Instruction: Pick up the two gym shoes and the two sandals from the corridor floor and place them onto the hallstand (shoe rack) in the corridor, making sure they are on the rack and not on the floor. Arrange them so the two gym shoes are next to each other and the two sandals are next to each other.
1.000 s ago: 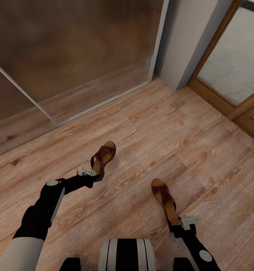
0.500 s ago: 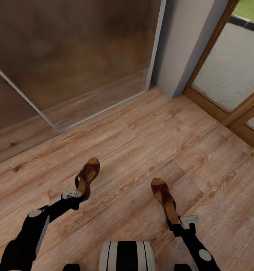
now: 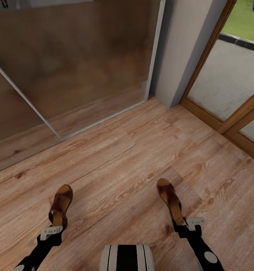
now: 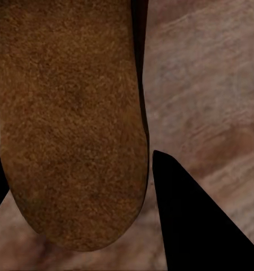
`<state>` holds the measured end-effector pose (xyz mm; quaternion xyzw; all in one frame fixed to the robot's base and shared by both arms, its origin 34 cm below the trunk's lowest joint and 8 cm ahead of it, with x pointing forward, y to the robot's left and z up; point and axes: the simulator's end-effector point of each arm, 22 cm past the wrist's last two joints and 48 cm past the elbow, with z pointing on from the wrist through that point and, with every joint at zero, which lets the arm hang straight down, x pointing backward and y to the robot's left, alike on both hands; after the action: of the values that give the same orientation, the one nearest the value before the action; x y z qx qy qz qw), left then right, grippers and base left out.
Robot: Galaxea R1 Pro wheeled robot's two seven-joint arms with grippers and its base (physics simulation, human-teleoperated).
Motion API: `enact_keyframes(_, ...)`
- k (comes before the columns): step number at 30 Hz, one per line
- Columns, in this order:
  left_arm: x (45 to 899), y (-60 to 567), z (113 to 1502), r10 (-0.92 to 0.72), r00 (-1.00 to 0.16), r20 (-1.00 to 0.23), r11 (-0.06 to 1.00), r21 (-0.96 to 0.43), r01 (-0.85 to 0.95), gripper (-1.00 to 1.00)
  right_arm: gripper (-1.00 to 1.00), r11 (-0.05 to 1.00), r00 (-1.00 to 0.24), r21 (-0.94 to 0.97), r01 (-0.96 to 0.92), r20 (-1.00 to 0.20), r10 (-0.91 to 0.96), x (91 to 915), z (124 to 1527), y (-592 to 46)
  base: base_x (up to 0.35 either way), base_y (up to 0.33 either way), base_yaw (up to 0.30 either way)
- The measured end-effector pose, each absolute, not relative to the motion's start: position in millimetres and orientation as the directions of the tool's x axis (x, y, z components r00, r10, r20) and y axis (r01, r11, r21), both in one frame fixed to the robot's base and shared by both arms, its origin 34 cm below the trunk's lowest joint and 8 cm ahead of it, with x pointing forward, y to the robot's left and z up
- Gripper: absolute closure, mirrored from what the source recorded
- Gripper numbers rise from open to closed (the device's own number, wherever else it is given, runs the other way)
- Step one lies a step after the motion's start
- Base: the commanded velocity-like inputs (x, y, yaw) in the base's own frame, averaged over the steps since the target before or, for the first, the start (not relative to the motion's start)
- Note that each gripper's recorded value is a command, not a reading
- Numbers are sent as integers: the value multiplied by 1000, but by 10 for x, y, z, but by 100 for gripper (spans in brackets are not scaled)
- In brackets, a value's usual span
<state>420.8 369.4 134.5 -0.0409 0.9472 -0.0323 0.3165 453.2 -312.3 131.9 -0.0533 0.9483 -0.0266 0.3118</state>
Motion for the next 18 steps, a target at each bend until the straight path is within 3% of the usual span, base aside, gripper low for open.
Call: enact_keyframes(18,3594,4137,1669,-114,-737,-666,976,65,-209,100,100,994,-766,-98,-49,-635,-100,3966,1603,-3242,0,0,0)
